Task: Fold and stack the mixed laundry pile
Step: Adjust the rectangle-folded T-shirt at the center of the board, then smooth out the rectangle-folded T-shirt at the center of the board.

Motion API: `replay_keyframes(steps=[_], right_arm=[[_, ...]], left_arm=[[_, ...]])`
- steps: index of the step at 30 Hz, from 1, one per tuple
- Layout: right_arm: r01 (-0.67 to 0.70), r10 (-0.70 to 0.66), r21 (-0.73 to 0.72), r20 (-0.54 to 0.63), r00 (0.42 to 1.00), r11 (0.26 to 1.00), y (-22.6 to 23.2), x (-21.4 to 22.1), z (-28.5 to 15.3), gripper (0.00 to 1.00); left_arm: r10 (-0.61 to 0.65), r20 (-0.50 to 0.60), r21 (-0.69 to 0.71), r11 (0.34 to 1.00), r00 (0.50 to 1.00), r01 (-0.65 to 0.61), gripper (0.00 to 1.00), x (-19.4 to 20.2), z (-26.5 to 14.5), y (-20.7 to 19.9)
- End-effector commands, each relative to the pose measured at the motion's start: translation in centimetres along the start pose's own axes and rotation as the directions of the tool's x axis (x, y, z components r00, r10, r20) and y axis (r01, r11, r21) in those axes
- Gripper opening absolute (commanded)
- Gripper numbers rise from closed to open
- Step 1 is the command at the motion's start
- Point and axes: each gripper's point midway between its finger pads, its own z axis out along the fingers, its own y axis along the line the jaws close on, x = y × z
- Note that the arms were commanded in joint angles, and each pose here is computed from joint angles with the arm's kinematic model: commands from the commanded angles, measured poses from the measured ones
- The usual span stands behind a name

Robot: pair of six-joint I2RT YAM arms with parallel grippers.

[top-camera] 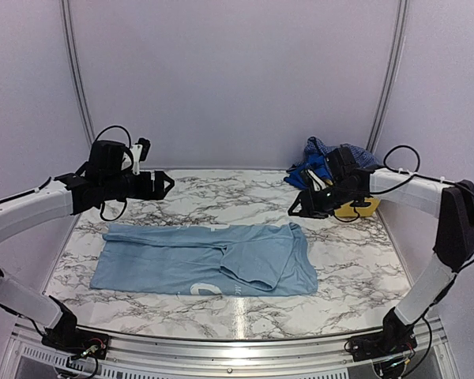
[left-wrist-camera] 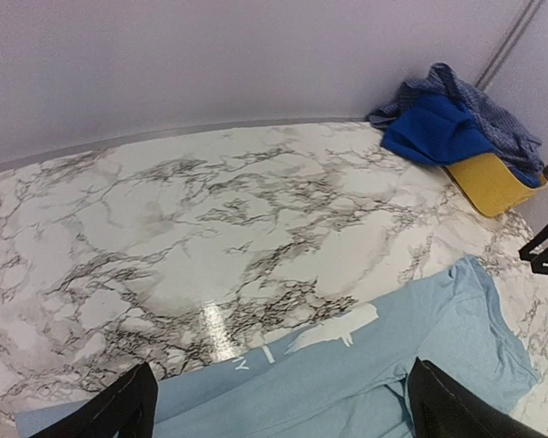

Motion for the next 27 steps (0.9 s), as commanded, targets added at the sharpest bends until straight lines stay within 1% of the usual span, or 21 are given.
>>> replay_keyframes(steps=[1,4,8,11,14,19,22,24,27], right_arm=[[-0.081,0.086,0.117,-0.039,0.996,0.990,-3.7,-0.1,2.1,0.46],[-0.097,0.106,0.149,-0.047,0.993,0.984,-5.2,-0.4,3.3,0.46],[-0.104,0.112,0.142,-0.052,0.992,0.984,-5.8,-1.4,4.9,0.44],[-0.114,0.125,0.154,-0.060,0.990,0.981,-6.6,-1.8,6.0,0.45],[-0.121,0.130,0.137,-0.063,0.990,0.983,-6.6,-2.2,6.9,0.44],[-0.149,0.161,0.114,-0.107,0.981,0.982,-7.1,-1.5,8.7,0.35],[-0.157,0.171,0.119,-0.117,0.978,0.980,-7.3,-1.3,8.9,0.34],[-0.164,0.180,0.128,-0.128,0.975,0.978,-7.6,-1.0,9.2,0.32],[-0.173,0.193,0.148,-0.129,0.973,0.974,-8.3,-0.8,9.2,0.19]], left_arm=[[-0.147,-0.057,-0.063,0.988,0.988,0.143,0.99,1.1,0.1,3.2],[-0.196,-0.079,-0.134,0.974,0.977,0.185,0.99,1.9,0.0,5.7],[-0.268,-0.091,-0.195,0.949,0.959,0.246,0.99,3.0,-0.1,8.4],[-0.317,-0.132,-0.249,0.928,0.939,0.278,0.99,4.5,0.1,10.3],[-0.370,-0.174,-0.292,0.904,0.912,0.311,0.99,6.3,0.5,12.0],[-0.458,-0.179,-0.355,0.855,0.871,0.377,0.99,7.9,0.5,14.3],[-0.484,-0.172,-0.383,0.836,0.858,0.394,0.99,8.3,0.3,15.4],[-0.504,-0.178,-0.429,0.813,0.845,0.395,0.99,8.9,0.1,16.4],[-0.569,-0.194,-0.493,0.761,0.799,0.421,0.98,10.8,-0.2,18.2]])
